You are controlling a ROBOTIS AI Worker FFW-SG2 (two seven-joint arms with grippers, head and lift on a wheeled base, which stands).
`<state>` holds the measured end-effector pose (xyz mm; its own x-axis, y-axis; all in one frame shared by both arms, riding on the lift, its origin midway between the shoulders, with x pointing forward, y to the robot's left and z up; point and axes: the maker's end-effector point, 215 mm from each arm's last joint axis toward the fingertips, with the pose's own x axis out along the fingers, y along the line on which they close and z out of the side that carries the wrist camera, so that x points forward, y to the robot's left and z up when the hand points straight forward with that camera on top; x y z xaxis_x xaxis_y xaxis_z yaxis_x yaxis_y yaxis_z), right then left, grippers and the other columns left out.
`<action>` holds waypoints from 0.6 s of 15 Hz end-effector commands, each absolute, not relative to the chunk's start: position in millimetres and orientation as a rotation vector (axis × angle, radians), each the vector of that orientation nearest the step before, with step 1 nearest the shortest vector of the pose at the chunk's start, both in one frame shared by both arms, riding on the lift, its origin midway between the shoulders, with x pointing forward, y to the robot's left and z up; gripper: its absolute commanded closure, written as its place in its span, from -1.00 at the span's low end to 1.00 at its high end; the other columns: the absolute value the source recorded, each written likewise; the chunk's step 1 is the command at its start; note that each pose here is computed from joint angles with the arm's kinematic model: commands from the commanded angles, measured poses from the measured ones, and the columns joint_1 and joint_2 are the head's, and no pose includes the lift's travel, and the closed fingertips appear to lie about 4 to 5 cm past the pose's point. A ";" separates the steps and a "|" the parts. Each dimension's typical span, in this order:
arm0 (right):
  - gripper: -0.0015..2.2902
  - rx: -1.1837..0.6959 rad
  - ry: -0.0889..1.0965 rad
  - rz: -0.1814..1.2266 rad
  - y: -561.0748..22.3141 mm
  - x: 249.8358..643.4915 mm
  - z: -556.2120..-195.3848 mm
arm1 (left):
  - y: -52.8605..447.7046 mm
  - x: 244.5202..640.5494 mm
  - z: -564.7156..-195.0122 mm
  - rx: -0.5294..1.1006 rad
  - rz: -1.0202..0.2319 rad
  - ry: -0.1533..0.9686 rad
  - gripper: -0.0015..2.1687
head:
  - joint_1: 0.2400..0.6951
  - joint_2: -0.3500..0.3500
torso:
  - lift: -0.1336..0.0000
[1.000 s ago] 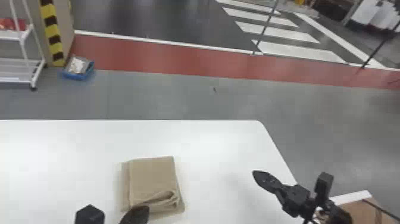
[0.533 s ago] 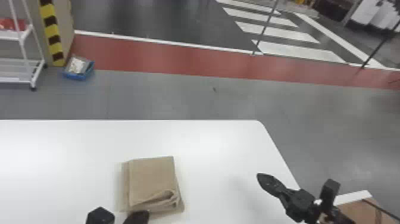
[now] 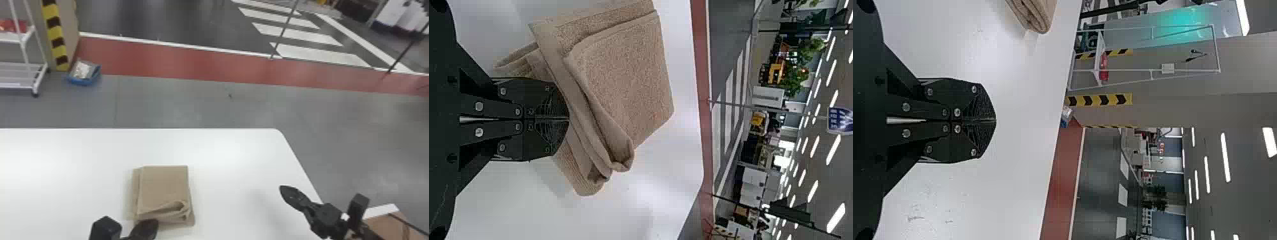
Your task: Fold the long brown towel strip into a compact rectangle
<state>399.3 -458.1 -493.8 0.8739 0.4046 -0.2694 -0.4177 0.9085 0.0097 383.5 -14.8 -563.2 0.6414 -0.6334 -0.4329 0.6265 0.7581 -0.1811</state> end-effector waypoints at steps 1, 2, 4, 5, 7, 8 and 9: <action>0.72 -0.046 0.270 0.438 -454.7 405.5 -492.4 | -4.0 377.6 -534.1 -0.048 -0.715 0.476 0.50 | 1.00 -1.00 | 1.00; 0.72 -0.040 0.268 0.438 -453.5 407.7 -491.8 | 3.5 378.8 -521.8 -0.059 -0.706 0.459 0.50 | 1.00 -1.00 | 1.00; 0.68 -0.037 0.257 0.433 -452.7 409.9 -489.3 | 23.1 385.9 -490.4 -0.084 -0.675 0.408 0.49 | 1.00 -1.00 | 1.00; 0.66 -0.033 0.242 0.429 -450.5 411.9 -485.3 | 30.7 390.2 -478.5 -0.077 -0.650 0.379 0.49 | 1.00 -1.00 | 1.00; 0.66 -0.027 0.217 0.422 -449.1 413.4 -476.9 | 59.7 409.4 -455.0 -0.035 -0.573 0.309 0.35 | 1.00 -1.00 | 1.00; 0.66 -0.019 0.203 0.417 -449.8 413.4 -472.5 | 75.4 419.4 -448.3 -0.028 -0.532 0.291 0.22 | 1.00 -1.00 | 1.00; 0.65 -0.015 0.185 0.411 -447.6 412.5 -468.4 | 95.6 430.3 -441.3 -0.014 -0.484 0.270 0.02 | 1.00 -1.00 | 1.00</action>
